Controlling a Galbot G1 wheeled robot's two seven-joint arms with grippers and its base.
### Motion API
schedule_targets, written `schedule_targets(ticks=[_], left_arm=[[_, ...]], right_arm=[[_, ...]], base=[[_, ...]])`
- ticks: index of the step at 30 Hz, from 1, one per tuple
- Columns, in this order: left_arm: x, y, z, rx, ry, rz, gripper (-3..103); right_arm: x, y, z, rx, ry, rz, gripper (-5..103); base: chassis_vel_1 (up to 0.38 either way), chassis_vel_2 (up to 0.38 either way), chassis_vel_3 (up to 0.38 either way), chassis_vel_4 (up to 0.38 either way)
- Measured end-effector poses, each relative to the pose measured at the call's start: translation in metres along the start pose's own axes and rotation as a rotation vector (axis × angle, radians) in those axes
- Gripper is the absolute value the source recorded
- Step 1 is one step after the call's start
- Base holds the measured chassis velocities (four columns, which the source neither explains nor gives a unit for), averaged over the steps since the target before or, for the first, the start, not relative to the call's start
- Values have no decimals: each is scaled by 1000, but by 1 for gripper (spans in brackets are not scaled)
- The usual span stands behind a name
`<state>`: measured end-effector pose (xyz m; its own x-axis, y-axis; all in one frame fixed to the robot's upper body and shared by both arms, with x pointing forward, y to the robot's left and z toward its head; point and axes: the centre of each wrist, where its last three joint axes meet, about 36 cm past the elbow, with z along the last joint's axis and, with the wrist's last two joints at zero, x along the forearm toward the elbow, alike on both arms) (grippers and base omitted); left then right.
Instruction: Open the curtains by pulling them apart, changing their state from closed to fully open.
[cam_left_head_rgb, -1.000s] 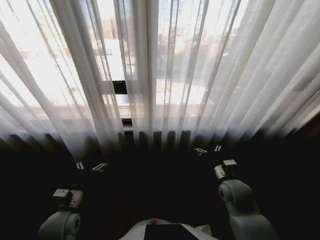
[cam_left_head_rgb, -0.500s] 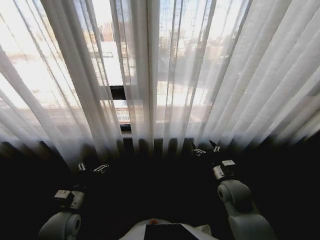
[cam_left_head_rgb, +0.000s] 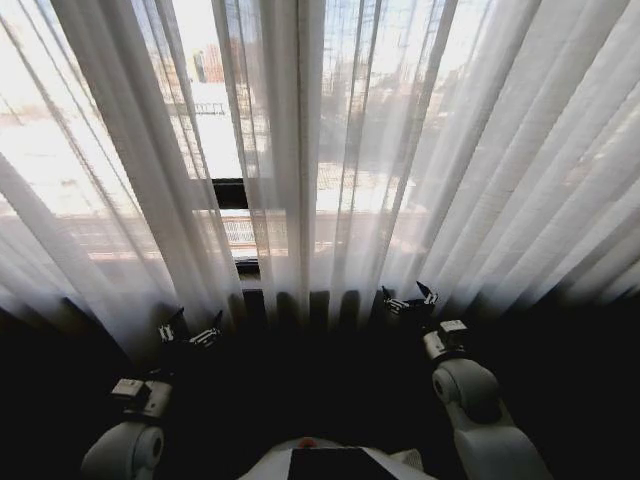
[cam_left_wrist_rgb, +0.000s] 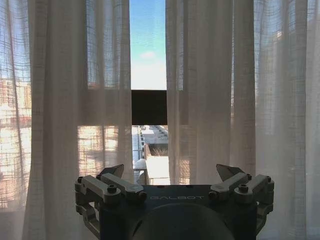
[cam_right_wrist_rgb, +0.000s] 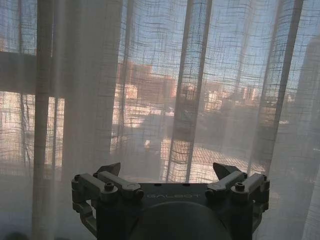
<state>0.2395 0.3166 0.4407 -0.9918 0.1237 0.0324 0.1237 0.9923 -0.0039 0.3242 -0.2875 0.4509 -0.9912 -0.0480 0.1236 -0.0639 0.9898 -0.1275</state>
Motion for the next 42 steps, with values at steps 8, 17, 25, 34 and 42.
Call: schedule_targets(ticks=[8,17,25,34,42], left_arm=[[-1,2,5,3,3,13,100],[0,2,7,4,-3,14,100],[1,2,7,6,-6,13,100],[2,1,7,6,-10,13,100],[2,1,8,7,-11,12,100]], right_arm=[[-1,4,3,54,-9,-7,100],[0,10,6,65,-9,-15,100],[0,10,8,64,-6,-17,100],[1,10,9,64,-3,-18,100],[1,10,11,62,2,-18,100]], base=[[-31,31,31,-24],[3,5,-2,-8],[107,120,-86,-135],[257,246,-265,-243],[339,337,-336,-328]])
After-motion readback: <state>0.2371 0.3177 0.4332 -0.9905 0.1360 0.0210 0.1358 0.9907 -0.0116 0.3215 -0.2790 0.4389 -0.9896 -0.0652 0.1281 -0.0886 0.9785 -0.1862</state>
